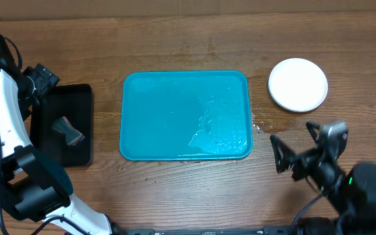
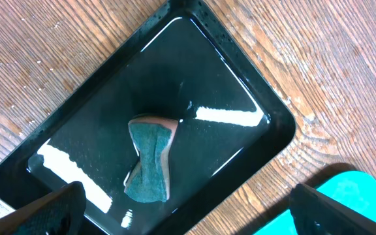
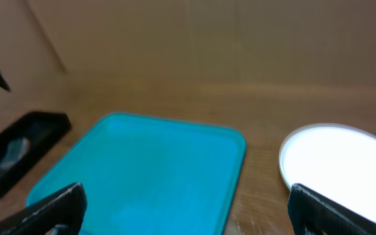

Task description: Clean dirty plates on tray and stack at the side

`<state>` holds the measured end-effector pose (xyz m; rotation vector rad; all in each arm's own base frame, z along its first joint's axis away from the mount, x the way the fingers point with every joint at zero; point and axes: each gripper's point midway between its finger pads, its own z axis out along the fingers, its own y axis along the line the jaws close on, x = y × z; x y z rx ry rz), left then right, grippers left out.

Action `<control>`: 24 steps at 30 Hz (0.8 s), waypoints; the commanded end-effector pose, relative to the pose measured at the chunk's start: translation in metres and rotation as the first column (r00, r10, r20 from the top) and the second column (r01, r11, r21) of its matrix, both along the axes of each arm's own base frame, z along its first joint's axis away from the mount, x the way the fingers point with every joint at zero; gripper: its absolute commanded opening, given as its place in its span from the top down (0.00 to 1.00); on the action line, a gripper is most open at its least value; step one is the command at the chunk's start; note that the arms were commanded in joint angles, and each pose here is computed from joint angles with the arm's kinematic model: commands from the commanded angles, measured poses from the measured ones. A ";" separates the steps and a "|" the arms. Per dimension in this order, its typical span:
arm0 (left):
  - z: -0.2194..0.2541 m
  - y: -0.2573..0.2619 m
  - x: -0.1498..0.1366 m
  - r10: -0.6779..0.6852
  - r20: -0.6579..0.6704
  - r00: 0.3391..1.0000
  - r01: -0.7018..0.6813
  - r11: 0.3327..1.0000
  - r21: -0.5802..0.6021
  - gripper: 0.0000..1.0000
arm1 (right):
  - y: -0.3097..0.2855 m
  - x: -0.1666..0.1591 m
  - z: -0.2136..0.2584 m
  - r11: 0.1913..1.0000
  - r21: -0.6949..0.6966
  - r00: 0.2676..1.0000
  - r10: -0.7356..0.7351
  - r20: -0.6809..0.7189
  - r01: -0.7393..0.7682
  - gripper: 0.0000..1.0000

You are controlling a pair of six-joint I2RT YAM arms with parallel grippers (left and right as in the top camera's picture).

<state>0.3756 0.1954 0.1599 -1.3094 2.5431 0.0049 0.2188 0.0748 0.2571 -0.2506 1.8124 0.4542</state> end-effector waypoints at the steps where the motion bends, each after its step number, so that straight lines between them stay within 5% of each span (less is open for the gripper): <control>1: 0.007 0.003 0.002 0.006 0.019 1.000 -0.006 1.000 0.010 0.00 | 0.000 -0.005 -0.023 1.000 -0.004 0.998 -0.003 0.067 0.003 0.00; 17: 0.007 0.003 0.002 0.006 0.019 1.000 -0.006 1.000 0.010 0.00 | -0.022 0.019 -0.071 0.988 0.061 0.955 -0.150 0.255 0.139 0.00; 24: 0.007 0.003 0.002 0.006 0.019 1.000 -0.006 1.000 0.010 0.00 | -0.026 0.022 -0.082 0.983 0.050 0.956 -0.183 0.231 0.176 0.00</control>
